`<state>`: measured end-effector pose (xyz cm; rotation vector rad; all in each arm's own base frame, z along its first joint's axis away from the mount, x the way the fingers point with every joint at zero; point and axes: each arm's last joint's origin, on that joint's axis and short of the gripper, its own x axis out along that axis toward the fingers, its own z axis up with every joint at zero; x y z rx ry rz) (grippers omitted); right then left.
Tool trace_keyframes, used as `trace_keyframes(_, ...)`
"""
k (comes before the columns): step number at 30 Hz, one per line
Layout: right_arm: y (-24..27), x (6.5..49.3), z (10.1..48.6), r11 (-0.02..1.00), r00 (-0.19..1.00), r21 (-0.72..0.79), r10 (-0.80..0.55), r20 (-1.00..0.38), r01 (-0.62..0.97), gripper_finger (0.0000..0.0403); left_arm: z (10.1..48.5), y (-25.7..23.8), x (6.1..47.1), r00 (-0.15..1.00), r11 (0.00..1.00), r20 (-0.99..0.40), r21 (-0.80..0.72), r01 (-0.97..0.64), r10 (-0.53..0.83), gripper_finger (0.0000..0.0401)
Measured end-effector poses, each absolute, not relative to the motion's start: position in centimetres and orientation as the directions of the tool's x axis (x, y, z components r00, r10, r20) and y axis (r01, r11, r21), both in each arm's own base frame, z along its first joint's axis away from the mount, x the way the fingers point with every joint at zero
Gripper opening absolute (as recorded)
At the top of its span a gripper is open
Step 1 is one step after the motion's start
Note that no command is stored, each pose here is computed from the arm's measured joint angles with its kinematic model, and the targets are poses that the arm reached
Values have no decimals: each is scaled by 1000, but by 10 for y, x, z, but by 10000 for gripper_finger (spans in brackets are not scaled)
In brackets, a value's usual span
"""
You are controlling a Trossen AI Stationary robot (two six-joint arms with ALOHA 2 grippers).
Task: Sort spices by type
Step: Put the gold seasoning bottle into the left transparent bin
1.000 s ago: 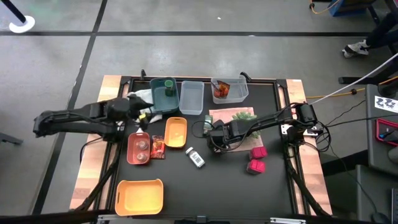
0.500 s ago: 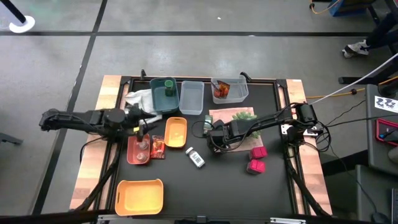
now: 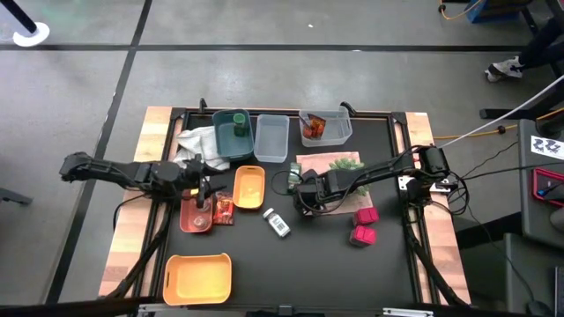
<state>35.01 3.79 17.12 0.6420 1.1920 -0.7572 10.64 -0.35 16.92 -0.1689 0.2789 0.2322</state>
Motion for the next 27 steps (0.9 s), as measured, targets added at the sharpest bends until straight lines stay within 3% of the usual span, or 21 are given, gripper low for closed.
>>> trace_keyframes(9,38,350,171,598,187,46,-176,-966,800,276,167,-3,106,929,948,-309,-174,-266,204,237)
trace_keyframes(27,38,350,171,603,184,41,-177,-967,796,276,150,-2,98,850,952,-483,-93,-291,213,237)
